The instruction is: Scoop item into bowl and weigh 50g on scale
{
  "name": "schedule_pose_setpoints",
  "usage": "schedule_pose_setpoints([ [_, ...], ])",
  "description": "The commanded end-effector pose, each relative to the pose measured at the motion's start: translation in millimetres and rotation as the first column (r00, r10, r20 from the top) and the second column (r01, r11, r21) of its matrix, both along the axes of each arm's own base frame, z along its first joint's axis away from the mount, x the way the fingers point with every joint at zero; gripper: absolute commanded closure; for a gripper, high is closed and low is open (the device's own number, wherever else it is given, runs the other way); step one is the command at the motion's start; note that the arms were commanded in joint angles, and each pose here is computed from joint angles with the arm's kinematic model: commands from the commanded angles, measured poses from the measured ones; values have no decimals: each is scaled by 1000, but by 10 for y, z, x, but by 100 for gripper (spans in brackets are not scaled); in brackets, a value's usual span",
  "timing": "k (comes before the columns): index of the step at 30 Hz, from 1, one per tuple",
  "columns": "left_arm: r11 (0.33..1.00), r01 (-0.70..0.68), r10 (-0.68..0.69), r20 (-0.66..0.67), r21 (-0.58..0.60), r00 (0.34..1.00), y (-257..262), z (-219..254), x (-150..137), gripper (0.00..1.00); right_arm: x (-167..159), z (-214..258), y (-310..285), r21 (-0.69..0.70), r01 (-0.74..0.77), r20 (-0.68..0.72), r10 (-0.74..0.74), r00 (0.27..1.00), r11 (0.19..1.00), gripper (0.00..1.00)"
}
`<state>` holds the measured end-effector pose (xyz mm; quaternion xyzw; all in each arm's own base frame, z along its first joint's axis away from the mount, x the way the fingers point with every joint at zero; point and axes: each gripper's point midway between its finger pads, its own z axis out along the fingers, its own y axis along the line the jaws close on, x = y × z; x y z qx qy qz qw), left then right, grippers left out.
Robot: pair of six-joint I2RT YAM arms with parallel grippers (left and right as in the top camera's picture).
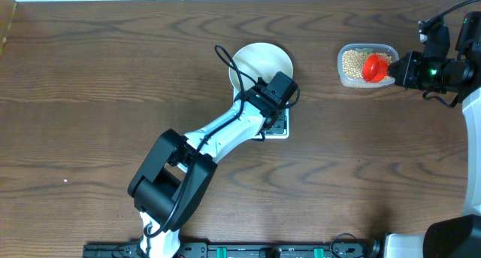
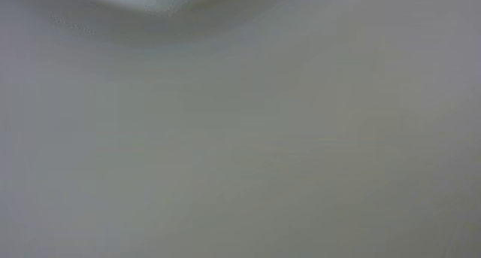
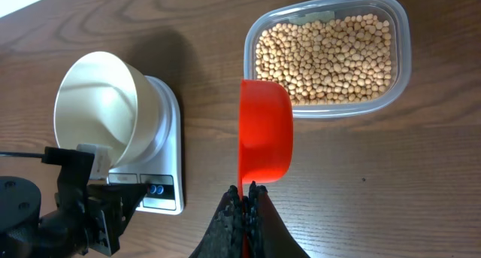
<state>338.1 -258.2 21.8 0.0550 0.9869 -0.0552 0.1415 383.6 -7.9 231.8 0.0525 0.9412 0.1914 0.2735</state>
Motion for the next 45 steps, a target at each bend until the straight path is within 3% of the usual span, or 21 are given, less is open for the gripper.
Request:
schedule_pose_setpoints([
  [1, 1000, 13, -13, 9, -3, 1000, 8, 36, -15, 93, 18, 79, -9, -7, -11, 25, 11, 1000, 1000, 99],
  [13, 999, -45, 45, -17, -4, 999, 117, -124, 17, 93, -2, 67, -5, -5, -11, 15, 11, 1000, 1000, 99],
  [25, 998, -9, 13, 63, -60, 998, 57, 296, 86, 93, -7, 63, -3, -4, -11, 12, 11, 1000, 1000, 99],
  [30, 999, -12, 14, 52, -47, 999, 85, 234, 58, 93, -9, 63, -3, -4, -11, 11, 11, 1000, 1000, 99],
  [36, 998, -58, 57, -37, -4, 998, 141, -172, -37, 93, -9, 62, -3, -4, -11, 11, 11, 1000, 1000, 99],
  [45, 998, -58, 57, -40, -20, 998, 125, -174, -22, 93, -9, 62, -3, -4, -11, 11, 11, 1000, 1000, 99],
])
